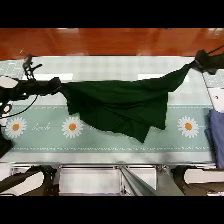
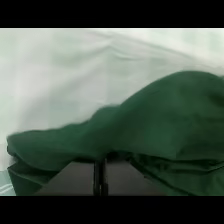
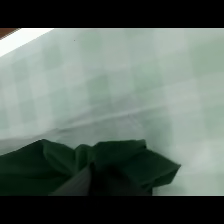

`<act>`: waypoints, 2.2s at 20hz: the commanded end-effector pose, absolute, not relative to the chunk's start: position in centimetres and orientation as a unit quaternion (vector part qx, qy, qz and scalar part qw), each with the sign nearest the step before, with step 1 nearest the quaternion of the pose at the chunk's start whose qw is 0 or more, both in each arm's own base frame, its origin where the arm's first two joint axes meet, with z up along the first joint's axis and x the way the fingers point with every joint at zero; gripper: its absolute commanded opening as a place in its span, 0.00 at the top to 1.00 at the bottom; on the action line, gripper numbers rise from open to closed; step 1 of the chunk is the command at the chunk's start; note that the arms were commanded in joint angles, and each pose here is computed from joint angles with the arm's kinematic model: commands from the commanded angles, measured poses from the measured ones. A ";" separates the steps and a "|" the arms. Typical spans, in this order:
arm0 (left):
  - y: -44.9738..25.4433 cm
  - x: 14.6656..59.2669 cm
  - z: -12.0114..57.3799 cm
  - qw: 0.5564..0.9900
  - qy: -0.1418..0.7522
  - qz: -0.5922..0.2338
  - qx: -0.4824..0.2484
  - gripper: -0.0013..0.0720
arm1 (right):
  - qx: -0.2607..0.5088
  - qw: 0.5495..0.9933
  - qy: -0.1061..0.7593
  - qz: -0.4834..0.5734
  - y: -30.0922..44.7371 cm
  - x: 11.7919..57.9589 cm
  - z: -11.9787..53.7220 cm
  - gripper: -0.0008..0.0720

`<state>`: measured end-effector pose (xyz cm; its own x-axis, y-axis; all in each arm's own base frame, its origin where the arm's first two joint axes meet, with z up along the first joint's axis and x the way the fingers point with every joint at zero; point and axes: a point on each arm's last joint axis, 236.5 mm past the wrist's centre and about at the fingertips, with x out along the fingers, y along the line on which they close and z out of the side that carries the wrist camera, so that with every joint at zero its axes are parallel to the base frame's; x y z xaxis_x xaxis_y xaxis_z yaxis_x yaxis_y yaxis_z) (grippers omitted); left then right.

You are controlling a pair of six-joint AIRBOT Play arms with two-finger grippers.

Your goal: Fold the shirts.

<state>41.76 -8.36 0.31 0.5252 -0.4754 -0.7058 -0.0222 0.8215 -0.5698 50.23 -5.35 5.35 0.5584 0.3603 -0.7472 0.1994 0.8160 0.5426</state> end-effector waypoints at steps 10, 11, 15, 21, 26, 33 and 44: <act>-8.8 41.4 -2.0 0.806 0.506 -0.144 -0.271 0.96 | 0.352 0.679 0.645 -0.014 -8.1 30.9 -2.9 0.43; -8.8 41.4 -2.0 0.806 0.506 -0.144 -0.271 0.96 | 0.357 0.672 0.649 -0.002 -6.5 28.9 -3.8 0.43; -8.9 41.2 -2.1 0.803 0.510 -0.147 -0.272 0.96 | 0.393 0.634 0.665 0.025 -1.9 24.6 -7.0 0.43; -9.1 40.9 -2.2 0.799 0.515 -0.151 -0.272 0.95 | 0.377 0.623 0.683 0.055 1.9 24.2 -8.2 0.43; -9.1 40.9 -2.3 0.798 0.516 -0.151 -0.272 0.96 | 0.366 0.599 0.710 0.052 4.2 24.4 -10.5 0.43; -9.3 40.8 -2.3 0.797 0.518 -0.153 -0.271 0.96 | 0.389 0.643 0.657 0.063 7.2 29.8 -10.7 0.78; -6.6 45.0 23.6 0.918 0.278 -0.202 -0.201 0.96 | 0.190 0.904 0.348 0.159 2.1 44.1 25.3 0.96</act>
